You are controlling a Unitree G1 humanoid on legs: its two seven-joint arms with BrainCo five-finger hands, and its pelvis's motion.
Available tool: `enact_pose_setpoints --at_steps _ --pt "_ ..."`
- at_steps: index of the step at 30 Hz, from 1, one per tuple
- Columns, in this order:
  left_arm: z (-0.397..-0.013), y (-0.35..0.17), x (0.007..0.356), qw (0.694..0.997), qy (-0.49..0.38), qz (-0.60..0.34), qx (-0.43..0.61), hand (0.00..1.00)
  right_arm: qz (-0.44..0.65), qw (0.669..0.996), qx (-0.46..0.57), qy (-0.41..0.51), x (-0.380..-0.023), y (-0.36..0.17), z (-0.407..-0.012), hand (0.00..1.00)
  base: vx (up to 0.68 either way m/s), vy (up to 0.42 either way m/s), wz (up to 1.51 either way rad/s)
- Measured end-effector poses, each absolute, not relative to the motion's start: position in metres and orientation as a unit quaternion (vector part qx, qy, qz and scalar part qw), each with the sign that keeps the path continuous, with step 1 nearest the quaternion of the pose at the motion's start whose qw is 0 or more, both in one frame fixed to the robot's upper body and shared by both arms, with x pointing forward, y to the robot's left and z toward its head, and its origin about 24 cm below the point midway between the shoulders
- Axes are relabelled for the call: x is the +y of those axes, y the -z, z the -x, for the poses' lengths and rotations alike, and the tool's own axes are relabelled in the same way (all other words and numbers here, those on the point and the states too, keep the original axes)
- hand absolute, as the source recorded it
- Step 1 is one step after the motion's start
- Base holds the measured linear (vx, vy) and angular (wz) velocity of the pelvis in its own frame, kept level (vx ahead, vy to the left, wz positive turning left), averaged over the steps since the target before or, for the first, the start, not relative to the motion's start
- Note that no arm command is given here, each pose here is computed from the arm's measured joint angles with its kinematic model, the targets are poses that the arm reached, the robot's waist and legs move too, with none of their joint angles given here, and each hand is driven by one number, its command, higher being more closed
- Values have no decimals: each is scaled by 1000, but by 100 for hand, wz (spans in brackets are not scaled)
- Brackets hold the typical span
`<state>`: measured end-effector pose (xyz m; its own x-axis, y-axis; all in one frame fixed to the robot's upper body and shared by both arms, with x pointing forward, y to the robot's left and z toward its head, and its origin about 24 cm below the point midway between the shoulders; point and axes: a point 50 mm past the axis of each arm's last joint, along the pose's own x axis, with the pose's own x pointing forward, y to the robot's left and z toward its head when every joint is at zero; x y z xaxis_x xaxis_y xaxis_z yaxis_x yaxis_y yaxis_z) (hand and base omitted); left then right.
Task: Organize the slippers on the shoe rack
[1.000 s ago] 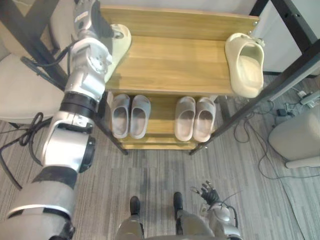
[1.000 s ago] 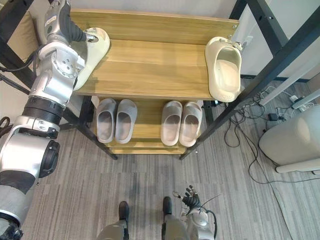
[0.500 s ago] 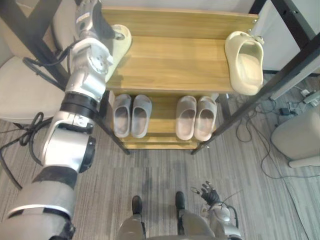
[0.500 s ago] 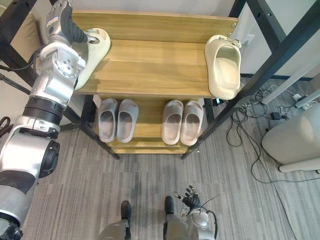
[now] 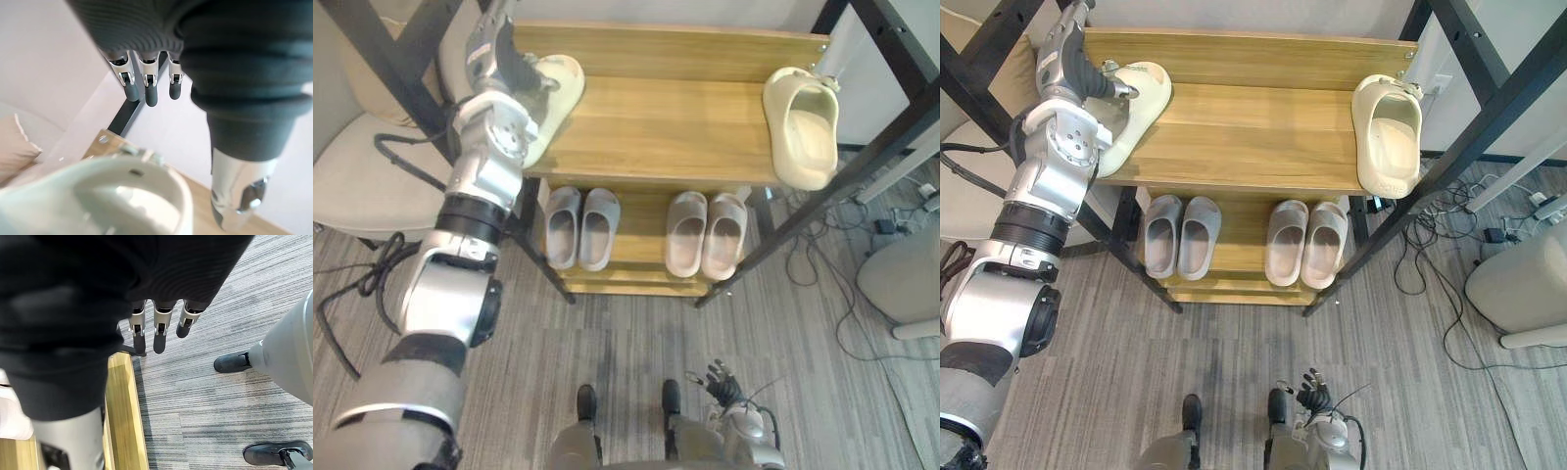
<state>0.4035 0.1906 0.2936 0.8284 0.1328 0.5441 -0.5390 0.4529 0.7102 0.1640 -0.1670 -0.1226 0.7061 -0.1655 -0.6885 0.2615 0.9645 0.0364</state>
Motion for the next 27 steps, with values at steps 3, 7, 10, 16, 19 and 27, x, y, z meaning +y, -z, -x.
enact_pose_setpoints --at_steps 3,7,10,16,19,27 --pt "-403 -292 194 827 -208 -479 -207 0 -66 921 366 116 -167 123 -164 0 0 0 0" --pt "-404 -285 196 820 -206 -496 -196 0 -62 922 365 116 -169 122 -164 0 0 0 0" --pt "-404 -284 198 816 -209 -505 -190 0 -56 922 366 117 -173 123 -164 0 0 0 0" --pt "-404 -284 199 813 -210 -509 -189 0 -55 922 366 116 -172 123 -163 0 0 0 0" --pt "-403 -285 203 809 -216 -513 -187 0 -55 923 364 113 -172 122 -165 0 2 14 -3" --pt "-403 -285 203 807 -216 -517 -187 0 -54 923 363 113 -172 121 -165 0 0 0 0"
